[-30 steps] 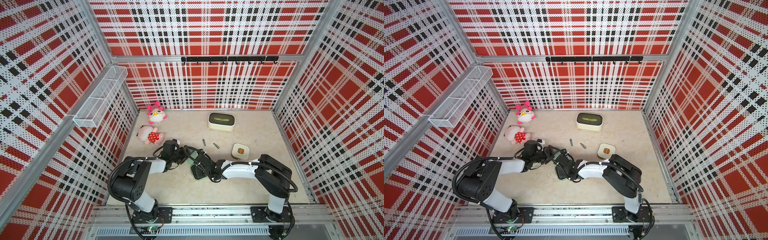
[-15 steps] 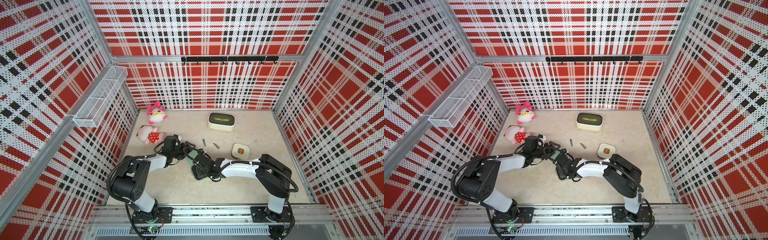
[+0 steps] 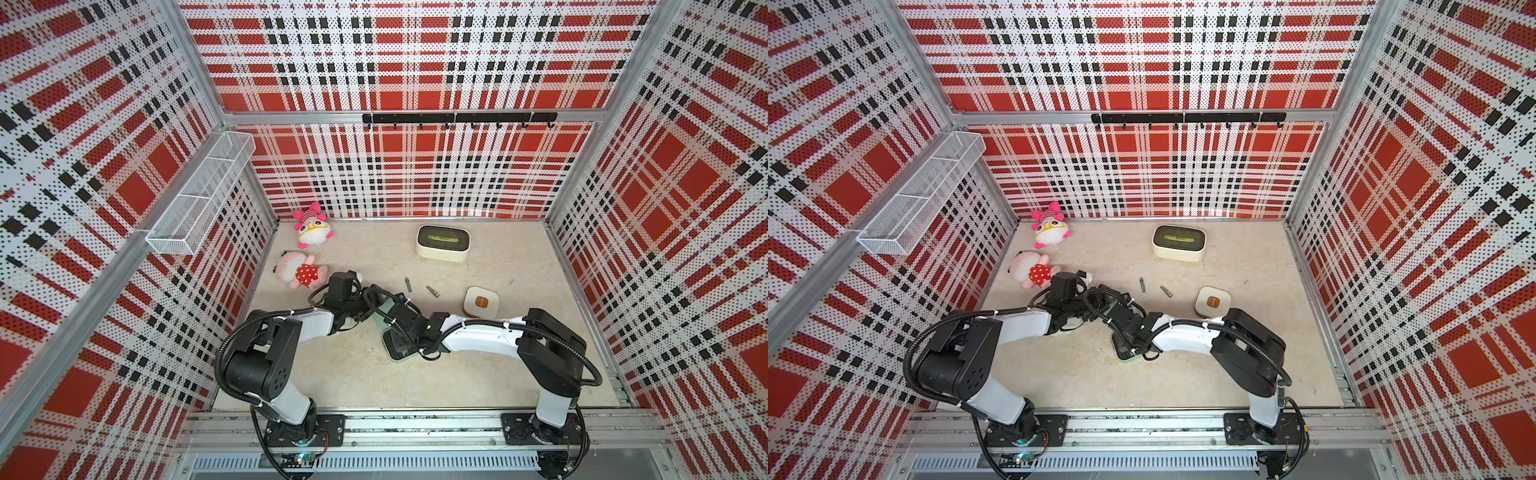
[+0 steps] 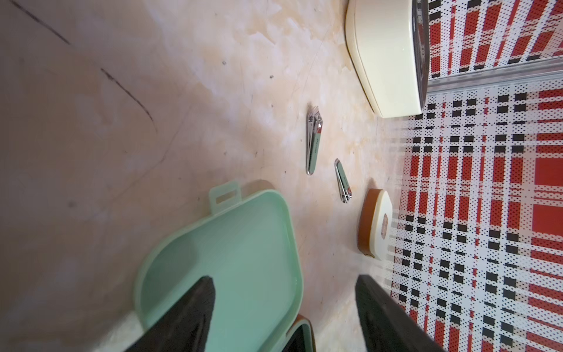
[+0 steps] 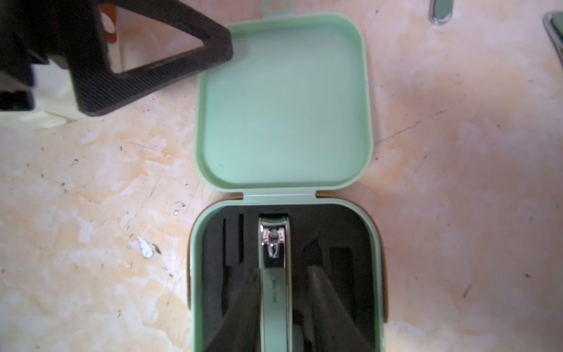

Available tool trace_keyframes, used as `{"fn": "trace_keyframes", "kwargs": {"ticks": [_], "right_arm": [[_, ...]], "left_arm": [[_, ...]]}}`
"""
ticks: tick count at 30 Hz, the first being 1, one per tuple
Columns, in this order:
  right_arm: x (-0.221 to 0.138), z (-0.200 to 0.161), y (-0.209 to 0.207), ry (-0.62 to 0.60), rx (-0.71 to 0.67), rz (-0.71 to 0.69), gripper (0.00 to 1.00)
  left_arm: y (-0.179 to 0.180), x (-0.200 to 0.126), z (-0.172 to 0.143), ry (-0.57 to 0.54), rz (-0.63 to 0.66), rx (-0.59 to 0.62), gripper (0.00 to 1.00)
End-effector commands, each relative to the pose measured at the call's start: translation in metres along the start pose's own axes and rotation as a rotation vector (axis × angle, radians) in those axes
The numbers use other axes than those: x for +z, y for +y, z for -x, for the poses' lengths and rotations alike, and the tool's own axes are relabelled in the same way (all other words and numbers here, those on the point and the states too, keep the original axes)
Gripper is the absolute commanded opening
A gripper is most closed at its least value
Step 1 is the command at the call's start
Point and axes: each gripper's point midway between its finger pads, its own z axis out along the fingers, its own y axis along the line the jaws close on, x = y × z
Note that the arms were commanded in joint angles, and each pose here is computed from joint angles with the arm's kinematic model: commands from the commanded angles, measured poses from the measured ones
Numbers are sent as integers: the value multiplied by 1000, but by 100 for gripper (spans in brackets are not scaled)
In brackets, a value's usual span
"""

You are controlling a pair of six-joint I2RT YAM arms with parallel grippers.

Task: Organize nail clipper sets
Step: Place the nail clipper in the storage box.

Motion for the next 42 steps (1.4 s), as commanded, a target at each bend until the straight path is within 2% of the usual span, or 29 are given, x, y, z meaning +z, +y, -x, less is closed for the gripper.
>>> {"fn": "trace_keyframes", "kwargs": {"ticks": [1, 6, 10, 21, 28, 36, 42], "right_arm": [[-6, 10, 6, -18, -5, 8, 24], [-1, 8, 10, -10, -3, 24, 23], [6, 1, 10, 7, -1, 25, 21], [29, -30, -3, 65, 21, 1, 16], [22, -22, 1, 48, 22, 15, 16], [-17, 30, 1, -65, 20, 8, 29], [-34, 57, -61, -111, 83, -102, 44]], "left_arm": [[0, -5, 8, -26, 9, 21, 77], [4, -10, 5, -24, 14, 23, 77], [12, -17, 14, -51, 27, 4, 77], [12, -19, 13, -53, 26, 5, 77], [10, -20, 13, -53, 23, 5, 77], [7, -37, 15, -87, 45, 28, 78], [8, -70, 10, -153, 103, 76, 79]]}}
